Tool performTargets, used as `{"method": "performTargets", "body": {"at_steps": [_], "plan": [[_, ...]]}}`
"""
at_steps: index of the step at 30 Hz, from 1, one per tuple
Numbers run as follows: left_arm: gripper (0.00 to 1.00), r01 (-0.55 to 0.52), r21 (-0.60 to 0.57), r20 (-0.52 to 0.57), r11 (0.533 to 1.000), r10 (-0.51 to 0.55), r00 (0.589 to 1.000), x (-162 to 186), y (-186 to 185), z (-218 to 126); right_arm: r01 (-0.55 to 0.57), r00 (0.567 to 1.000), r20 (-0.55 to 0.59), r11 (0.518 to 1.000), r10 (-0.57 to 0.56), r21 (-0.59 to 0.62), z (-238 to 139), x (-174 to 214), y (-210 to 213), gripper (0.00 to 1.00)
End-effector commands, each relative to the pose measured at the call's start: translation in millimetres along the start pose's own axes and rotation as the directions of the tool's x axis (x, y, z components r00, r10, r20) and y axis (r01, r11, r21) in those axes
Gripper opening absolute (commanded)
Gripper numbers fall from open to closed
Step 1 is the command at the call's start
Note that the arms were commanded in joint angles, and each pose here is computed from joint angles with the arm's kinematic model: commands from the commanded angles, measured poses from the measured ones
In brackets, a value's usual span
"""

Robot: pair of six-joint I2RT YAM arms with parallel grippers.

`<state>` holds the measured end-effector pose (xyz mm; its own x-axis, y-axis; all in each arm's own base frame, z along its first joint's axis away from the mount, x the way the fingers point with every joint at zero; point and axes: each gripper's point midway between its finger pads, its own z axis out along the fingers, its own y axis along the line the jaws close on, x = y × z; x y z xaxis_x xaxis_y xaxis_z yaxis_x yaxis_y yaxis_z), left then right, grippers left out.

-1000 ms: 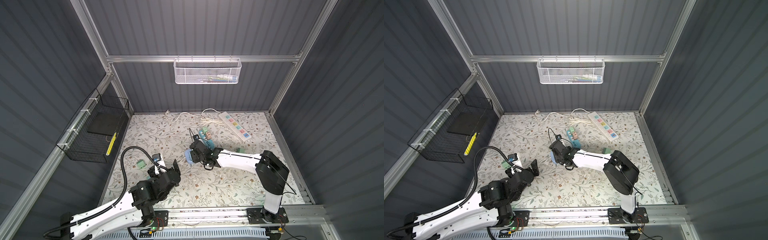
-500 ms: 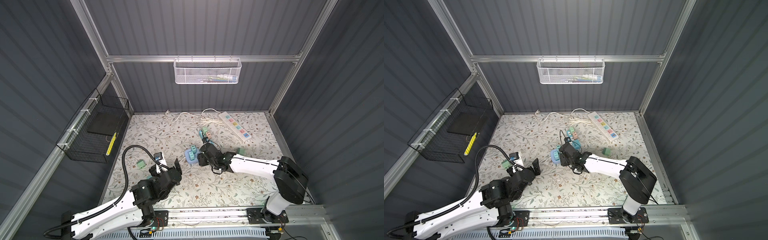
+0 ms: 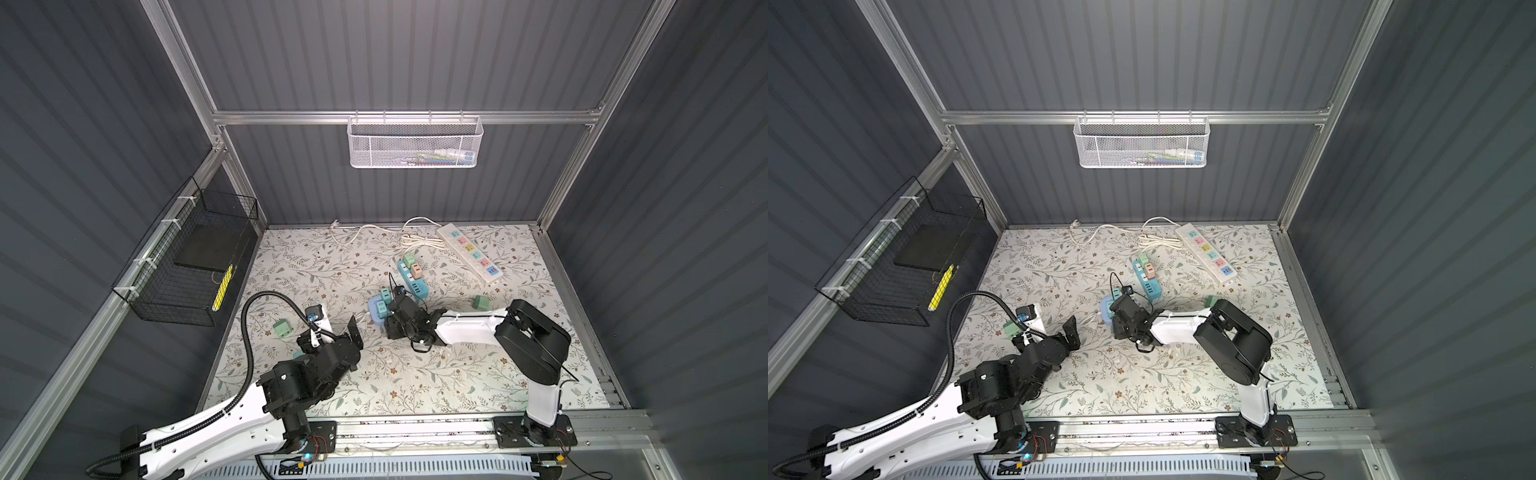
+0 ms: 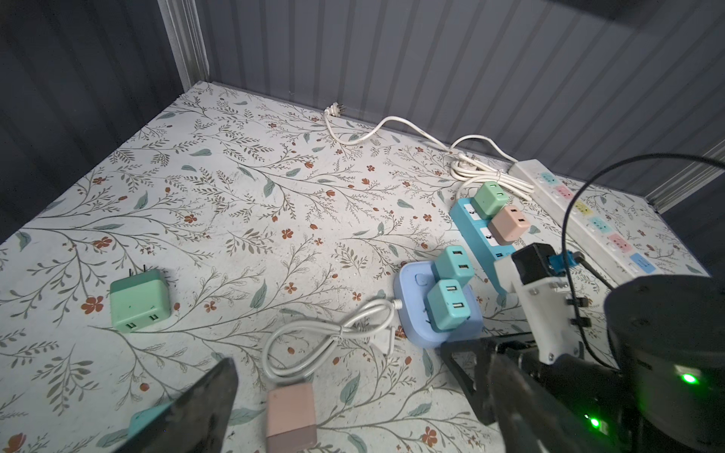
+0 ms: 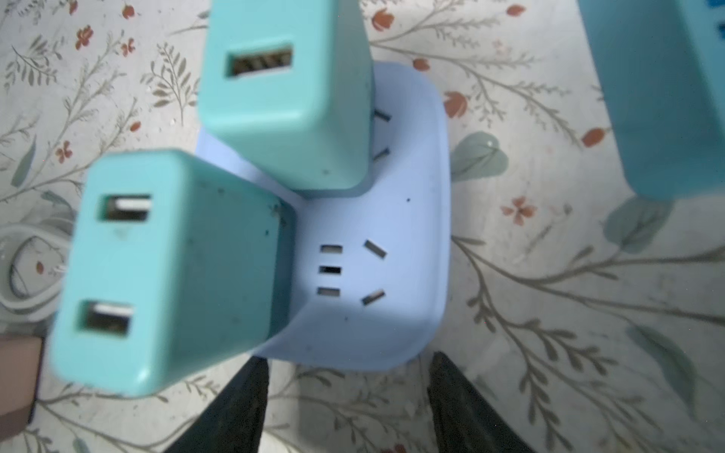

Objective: Insert the plug
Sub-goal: 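Lift the right gripper away from the two plugged teal adapters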

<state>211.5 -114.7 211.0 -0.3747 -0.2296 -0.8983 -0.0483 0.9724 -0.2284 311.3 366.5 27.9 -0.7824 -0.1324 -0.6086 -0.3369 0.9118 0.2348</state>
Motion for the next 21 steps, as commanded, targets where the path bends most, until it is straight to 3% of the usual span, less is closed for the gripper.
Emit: {"method": "performTargets", "body": {"at_steps": [1, 13, 18, 21], "plan": [[1.00, -0.017, -0.027, 0.021, 0.999, 0.018, 1.000, -2.9, 9.1, -1.0, -0.033, 0.998, 0.051, 0.999, 0.032, 0.015, 13.5, -17.4, 3.3, 0.66], [1.00, -0.042, -0.036, 0.045, 0.998, 0.044, 0.998, -18.0, 6.2, -3.5, -0.075, 0.995, 0.067, 0.996, 0.078, -0.040, 74.7, -77.7, 18.7, 0.66], [1.00, -0.033, -0.042, 0.044, 0.999, 0.034, 0.998, -24.1, 5.9, -3.2, -0.102, 0.992, 0.063, 0.988, 0.110, -0.116, 79.7, -95.3, 42.0, 0.68], [1.00, -0.032, -0.053, 0.015, 0.998, 0.032, 0.999, -18.8, 6.2, 3.1, -0.092, 0.992, 0.074, 0.986, 0.103, -0.142, 62.8, -103.1, 47.4, 0.68]]}}
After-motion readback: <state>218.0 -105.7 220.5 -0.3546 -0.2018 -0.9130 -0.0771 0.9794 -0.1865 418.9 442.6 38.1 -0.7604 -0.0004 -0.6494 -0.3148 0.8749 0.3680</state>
